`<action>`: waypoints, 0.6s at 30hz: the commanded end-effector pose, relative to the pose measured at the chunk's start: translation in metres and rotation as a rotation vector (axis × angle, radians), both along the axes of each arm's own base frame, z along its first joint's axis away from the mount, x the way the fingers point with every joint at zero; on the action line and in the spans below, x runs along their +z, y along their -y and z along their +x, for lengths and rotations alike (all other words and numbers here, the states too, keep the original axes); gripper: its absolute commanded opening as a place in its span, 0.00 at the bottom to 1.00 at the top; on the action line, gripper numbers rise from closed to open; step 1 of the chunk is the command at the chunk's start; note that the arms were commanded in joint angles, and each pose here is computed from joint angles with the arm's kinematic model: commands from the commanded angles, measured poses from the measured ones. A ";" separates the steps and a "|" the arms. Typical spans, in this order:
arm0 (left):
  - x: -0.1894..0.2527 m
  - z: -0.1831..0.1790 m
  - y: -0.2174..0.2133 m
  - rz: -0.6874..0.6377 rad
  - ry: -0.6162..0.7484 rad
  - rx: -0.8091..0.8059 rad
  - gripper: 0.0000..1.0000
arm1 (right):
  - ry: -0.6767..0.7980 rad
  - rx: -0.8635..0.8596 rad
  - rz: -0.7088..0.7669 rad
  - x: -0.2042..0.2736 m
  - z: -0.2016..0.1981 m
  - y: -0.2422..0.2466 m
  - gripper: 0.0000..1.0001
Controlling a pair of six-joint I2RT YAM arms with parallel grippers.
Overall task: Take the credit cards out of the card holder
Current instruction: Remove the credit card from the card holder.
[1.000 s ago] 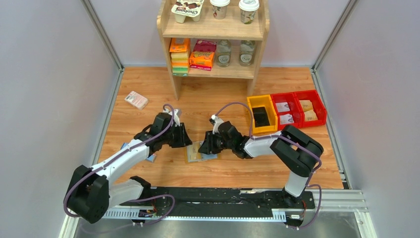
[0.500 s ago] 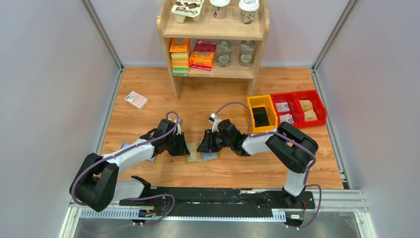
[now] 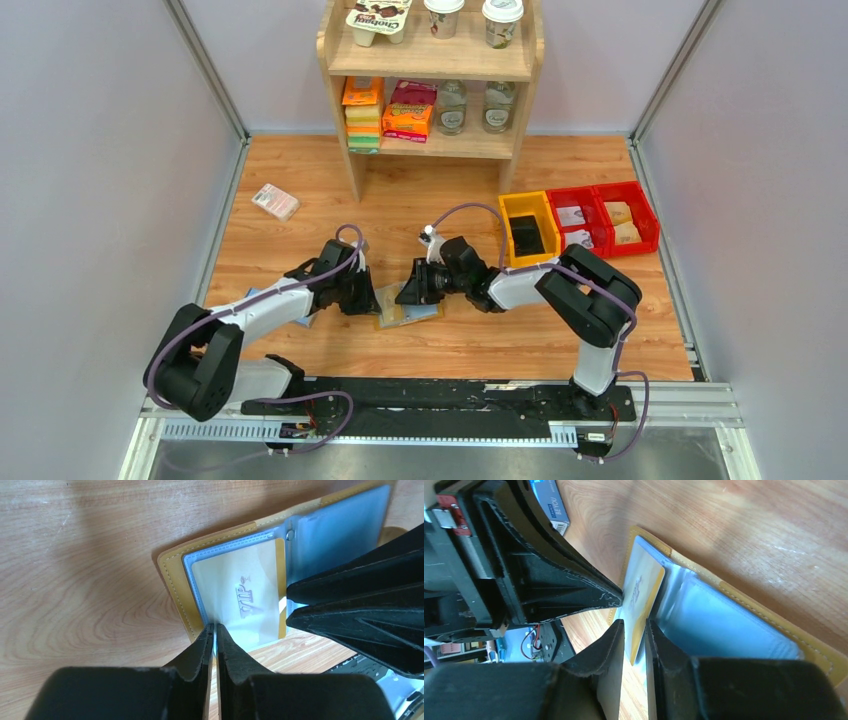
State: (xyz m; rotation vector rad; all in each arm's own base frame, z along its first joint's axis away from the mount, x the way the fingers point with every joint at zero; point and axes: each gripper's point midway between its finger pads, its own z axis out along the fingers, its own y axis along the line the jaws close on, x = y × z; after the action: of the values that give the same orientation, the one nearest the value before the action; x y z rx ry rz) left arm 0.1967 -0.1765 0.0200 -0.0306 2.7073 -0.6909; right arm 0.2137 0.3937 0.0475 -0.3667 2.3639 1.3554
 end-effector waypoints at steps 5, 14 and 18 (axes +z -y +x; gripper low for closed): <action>-0.013 -0.003 -0.010 0.088 -0.041 -0.001 0.11 | 0.012 0.103 0.163 0.040 -0.006 -0.027 0.20; -0.011 -0.001 -0.002 0.118 -0.023 -0.046 0.10 | -0.065 0.127 0.106 0.011 -0.008 -0.032 0.21; -0.013 -0.002 -0.002 0.131 -0.029 -0.053 0.09 | -0.088 0.139 0.069 0.004 -0.008 -0.034 0.22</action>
State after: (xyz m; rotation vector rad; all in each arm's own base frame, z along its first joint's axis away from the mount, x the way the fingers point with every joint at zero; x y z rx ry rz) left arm 0.1964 -0.1798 0.0186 0.0228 2.7562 -0.6106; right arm 0.2228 0.4139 0.0475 -0.3886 2.3589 1.4715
